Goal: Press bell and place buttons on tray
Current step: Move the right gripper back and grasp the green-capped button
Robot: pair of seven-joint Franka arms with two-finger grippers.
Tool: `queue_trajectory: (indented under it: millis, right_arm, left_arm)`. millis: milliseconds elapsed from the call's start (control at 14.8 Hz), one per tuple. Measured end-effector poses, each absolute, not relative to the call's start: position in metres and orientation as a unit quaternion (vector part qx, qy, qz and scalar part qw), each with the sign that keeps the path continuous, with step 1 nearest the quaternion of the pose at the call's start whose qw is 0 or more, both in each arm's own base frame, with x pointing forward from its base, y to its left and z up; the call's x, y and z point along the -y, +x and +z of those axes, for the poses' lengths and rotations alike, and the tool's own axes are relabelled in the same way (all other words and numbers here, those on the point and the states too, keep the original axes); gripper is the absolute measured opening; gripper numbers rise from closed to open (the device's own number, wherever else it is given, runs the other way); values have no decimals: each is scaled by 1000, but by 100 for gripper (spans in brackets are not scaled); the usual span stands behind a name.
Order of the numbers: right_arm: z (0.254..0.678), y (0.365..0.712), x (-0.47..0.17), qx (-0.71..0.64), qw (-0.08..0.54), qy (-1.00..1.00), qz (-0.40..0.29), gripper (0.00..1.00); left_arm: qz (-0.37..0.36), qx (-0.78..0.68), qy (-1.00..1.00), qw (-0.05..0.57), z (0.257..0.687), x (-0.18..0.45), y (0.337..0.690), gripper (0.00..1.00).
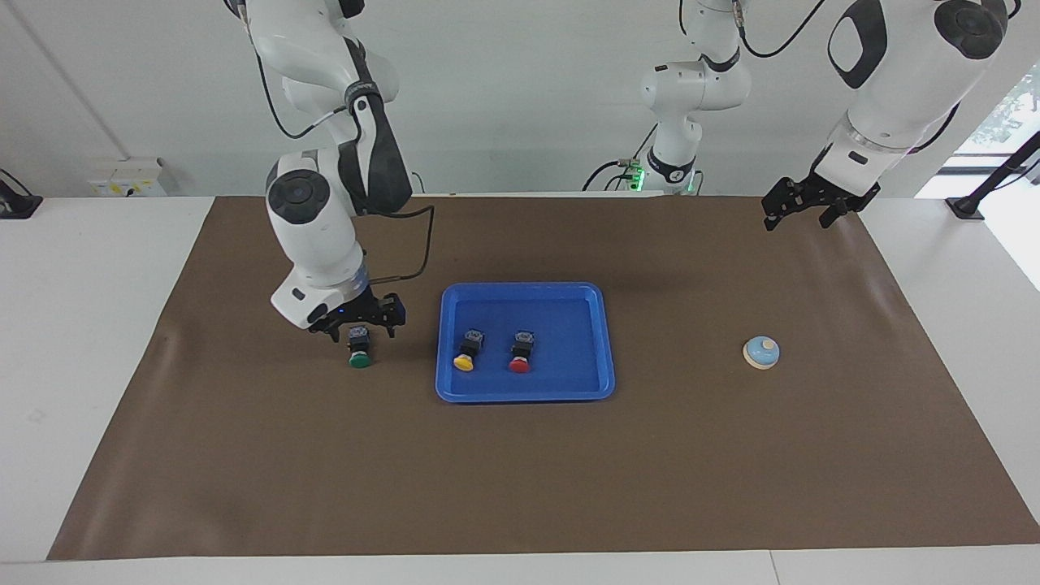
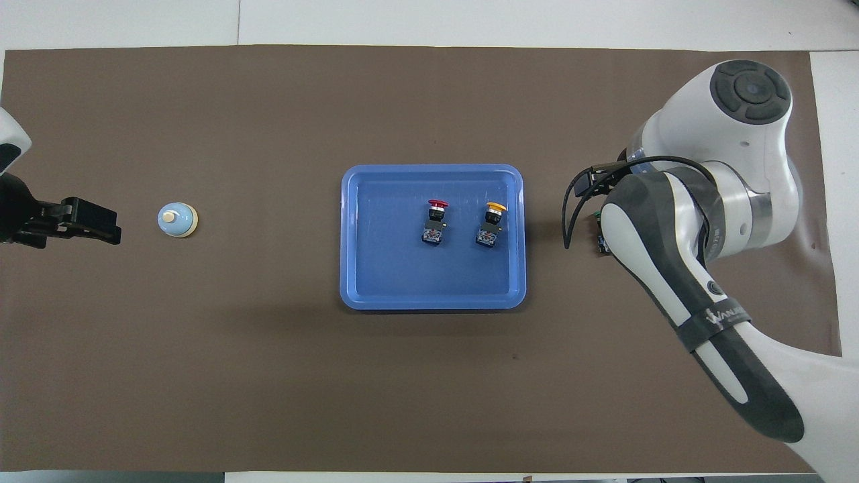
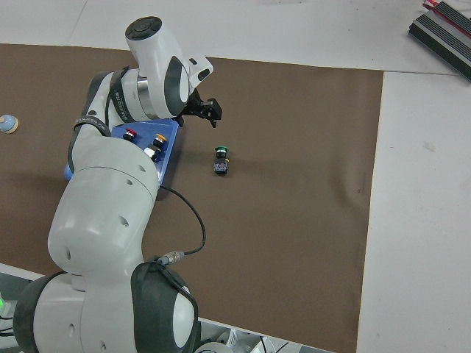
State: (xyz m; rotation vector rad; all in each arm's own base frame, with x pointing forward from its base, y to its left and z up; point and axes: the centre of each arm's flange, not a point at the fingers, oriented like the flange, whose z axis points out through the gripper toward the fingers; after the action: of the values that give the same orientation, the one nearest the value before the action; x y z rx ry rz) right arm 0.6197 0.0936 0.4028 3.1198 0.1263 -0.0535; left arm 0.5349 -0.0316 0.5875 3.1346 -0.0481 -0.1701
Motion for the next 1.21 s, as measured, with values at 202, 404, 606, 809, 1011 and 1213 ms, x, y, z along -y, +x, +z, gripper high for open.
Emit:
queue_trajectory:
  millis: [202, 404, 606, 809, 1011, 1213]
  right_arm:
    - [374, 611, -73, -36, 7, 999, -4, 100]
    - [351, 598, -74, -39, 6, 999, -4, 100]
    - [345, 594, -77, -42, 5, 999, -3, 100]
    - [335, 590, -78, -43, 4, 999, 1, 100]
    - [310, 582, -78, -43, 1, 999, 10, 100]
    - [292, 575, -77, -41, 0, 999, 11, 99]
  left_arm:
    - [-54, 15, 998, 1, 588, 32, 535, 100]
    - [-54, 15, 998, 1, 588, 32, 535, 100]
    - [-54, 15, 998, 1, 588, 32, 535, 100]
    - [-54, 15, 998, 1, 588, 32, 535, 100]
    - [-54, 15, 998, 1, 588, 32, 535, 100]
    - [-54, 15, 998, 1, 588, 32, 535, 100]
